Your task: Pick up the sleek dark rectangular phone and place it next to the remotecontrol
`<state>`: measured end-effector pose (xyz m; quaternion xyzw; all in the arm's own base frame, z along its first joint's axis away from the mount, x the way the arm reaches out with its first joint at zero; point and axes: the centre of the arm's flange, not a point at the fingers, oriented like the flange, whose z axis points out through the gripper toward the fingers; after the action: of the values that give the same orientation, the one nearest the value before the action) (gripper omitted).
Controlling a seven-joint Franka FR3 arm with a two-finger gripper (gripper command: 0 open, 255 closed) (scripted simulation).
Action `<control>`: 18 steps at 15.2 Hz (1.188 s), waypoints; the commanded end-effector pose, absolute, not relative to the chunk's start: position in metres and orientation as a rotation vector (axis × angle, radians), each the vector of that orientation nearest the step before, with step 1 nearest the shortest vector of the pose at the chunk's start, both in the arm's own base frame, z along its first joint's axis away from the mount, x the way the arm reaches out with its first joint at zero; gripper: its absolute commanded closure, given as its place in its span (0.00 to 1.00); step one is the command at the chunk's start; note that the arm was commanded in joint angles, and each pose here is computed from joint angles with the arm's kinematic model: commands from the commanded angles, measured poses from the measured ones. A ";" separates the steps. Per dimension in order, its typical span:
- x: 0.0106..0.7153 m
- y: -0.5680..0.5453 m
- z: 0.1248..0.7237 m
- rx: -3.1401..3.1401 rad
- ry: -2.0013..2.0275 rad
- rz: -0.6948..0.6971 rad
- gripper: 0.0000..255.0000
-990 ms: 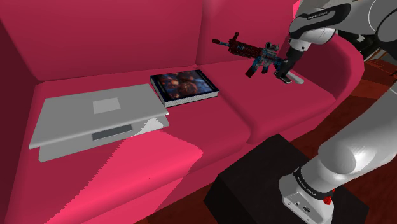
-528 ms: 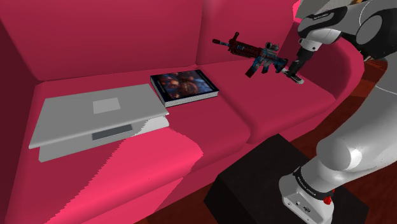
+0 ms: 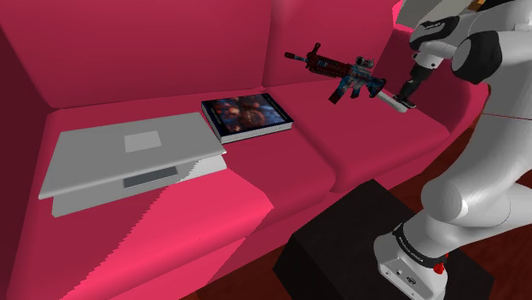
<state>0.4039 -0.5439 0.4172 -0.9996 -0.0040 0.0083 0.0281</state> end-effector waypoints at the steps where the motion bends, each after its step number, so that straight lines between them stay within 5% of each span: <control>1: 0.404 -0.548 0.407 -3.085 -0.015 0.025 1.00; 18: 0.404 -0.548 0.347 -3.085 -0.015 0.025 1.00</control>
<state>0.4045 -0.5481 0.3472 -0.9996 -0.0047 0.0082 0.0283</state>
